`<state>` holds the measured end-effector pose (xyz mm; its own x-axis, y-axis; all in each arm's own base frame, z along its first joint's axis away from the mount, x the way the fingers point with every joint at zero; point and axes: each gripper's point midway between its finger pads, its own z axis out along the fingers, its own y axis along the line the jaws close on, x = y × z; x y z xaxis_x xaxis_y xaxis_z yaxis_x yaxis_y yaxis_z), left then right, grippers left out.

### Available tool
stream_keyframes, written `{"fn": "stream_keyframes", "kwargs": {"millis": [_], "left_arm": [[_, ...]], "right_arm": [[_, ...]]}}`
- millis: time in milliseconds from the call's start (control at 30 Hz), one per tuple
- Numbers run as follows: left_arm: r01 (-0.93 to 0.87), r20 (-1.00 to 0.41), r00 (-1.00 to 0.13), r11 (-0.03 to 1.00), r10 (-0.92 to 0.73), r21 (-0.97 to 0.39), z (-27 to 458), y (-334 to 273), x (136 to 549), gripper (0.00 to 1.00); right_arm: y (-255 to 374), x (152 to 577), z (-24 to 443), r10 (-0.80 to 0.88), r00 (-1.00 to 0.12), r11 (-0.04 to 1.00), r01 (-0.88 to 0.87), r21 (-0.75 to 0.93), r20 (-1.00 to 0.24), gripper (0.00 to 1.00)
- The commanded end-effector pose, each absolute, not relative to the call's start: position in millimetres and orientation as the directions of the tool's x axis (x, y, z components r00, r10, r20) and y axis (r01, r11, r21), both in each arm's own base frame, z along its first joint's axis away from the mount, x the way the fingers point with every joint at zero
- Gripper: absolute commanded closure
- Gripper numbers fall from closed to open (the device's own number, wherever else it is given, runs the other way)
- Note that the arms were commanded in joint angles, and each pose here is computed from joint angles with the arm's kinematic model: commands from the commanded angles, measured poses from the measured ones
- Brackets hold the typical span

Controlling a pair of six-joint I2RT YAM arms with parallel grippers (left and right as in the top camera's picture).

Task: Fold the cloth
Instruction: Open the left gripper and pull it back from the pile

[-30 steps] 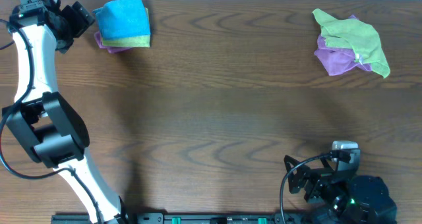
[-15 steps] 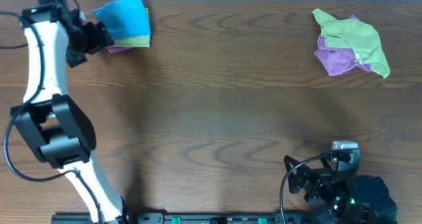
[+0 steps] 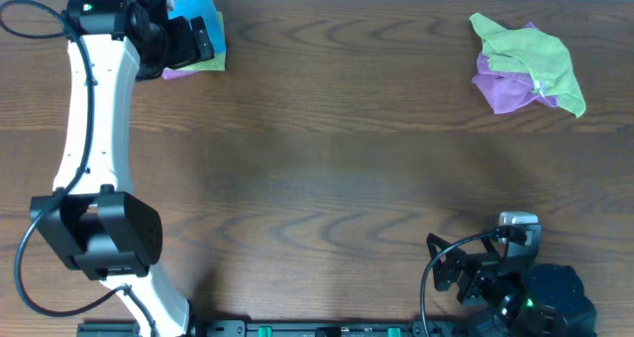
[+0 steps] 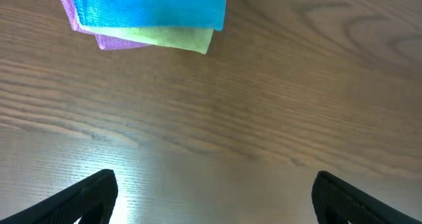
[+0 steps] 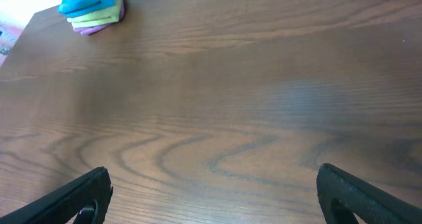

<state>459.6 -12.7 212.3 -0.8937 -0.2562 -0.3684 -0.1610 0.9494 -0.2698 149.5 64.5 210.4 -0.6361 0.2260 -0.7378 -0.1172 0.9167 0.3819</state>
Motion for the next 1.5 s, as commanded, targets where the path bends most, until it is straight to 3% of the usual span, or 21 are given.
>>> {"fn": "stream_keyframes", "kwargs": {"millis": [0,400,900,1467], "left_arm": [[-0.147,-0.362,-0.902,0.955,-0.236,-0.256,217.3,-13.2,452.3,0.05],[-0.051,-0.288,-0.95,0.972,-0.118,-0.228,209.7,-42.5,427.8,0.05],[0.05,-0.509,-0.859,0.981,-0.055,-0.19,227.0,-44.4,403.8,0.05],[0.092,-0.676,-0.737,0.992,0.007,-0.089,175.6,-29.5,314.6,0.05]], "right_arm": [[61.7,150.3,208.5,0.247,-0.634,0.917,-0.092,0.389,-0.733,0.01],[61.7,150.3,208.4,0.247,-0.634,0.917,-0.092,0.389,-0.732,0.01],[61.7,150.3,208.5,0.247,-0.634,0.917,-0.092,0.389,-0.733,0.01],[61.7,150.3,208.5,0.247,-0.634,0.917,-0.092,0.389,-0.733,0.01]]}}
